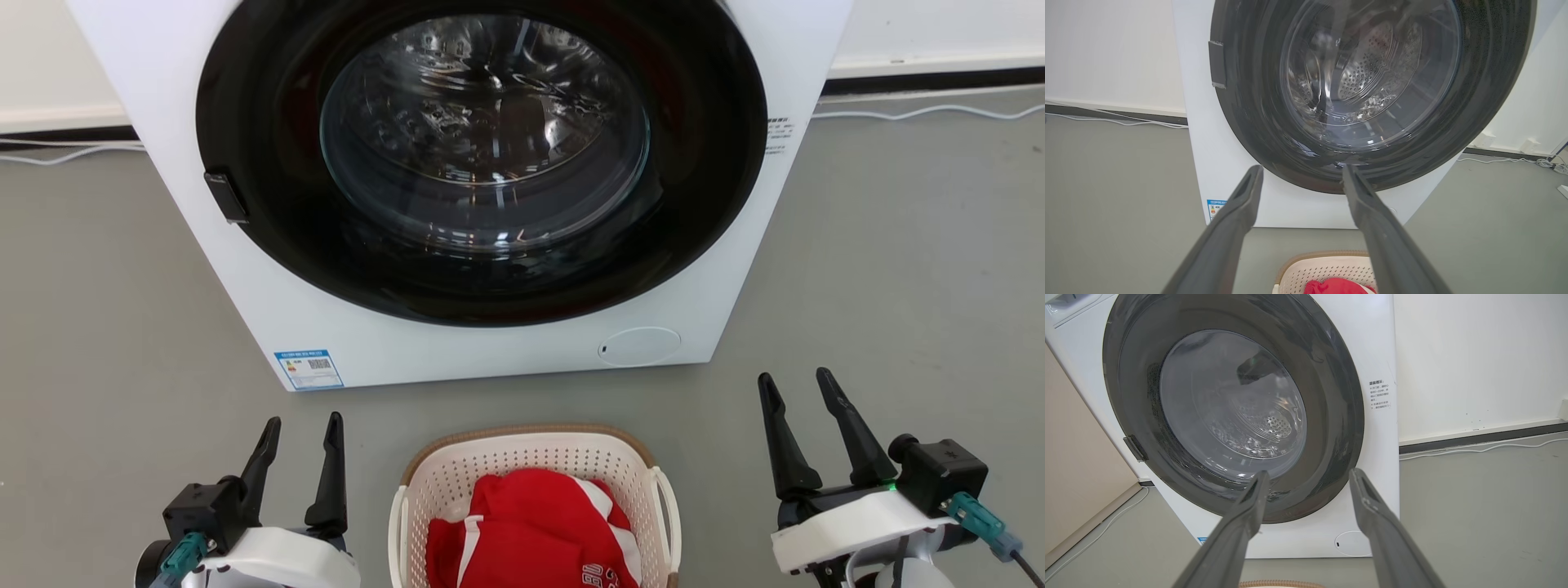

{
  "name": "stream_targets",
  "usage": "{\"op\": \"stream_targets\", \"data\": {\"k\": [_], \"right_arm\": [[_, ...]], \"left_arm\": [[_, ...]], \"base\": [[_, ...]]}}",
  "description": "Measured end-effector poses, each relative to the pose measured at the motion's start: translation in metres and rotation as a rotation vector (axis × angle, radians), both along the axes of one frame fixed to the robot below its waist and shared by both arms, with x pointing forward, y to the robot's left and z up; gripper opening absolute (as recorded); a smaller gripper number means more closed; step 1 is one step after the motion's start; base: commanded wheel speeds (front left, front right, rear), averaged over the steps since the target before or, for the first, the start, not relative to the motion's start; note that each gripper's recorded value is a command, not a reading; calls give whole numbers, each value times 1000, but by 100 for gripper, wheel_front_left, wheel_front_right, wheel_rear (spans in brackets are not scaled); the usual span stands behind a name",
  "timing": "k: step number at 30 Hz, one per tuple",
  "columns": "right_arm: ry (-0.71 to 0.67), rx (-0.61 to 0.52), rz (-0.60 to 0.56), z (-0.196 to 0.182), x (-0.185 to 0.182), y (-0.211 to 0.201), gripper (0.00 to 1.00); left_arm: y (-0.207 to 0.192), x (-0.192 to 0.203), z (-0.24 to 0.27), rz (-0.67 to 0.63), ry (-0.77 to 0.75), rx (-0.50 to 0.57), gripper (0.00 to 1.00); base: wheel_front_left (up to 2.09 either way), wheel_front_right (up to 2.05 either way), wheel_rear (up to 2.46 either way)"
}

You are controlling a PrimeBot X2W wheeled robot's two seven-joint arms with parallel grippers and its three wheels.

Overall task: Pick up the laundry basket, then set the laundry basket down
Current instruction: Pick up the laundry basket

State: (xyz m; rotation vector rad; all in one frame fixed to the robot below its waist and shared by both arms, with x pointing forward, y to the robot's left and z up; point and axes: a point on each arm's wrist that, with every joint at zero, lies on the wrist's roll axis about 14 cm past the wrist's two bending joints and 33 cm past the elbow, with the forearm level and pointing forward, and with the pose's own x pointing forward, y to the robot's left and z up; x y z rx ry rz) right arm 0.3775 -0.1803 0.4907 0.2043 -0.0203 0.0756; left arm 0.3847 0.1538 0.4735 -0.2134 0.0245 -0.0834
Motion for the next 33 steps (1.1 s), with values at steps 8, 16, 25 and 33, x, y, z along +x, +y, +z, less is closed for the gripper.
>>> {"op": "stream_targets", "data": {"k": [8,16,25,33], "right_arm": [[49,9,-9,-17,7,0,100],[97,17,4,-35,28,7,100],[190,12,5,-70,43,8,100],[315,-1,5,-115,49,8,100]], "left_arm": [[0,9,-15,0,42,-2,100],[-5,26,-40,-20,106,-4,100],[-11,41,-78,-46,208,5,100],[-11,48,-121,-54,328,12,100]], "base": [[0,0,0],[0,0,0],[0,0,0],[0,0,0]]}}
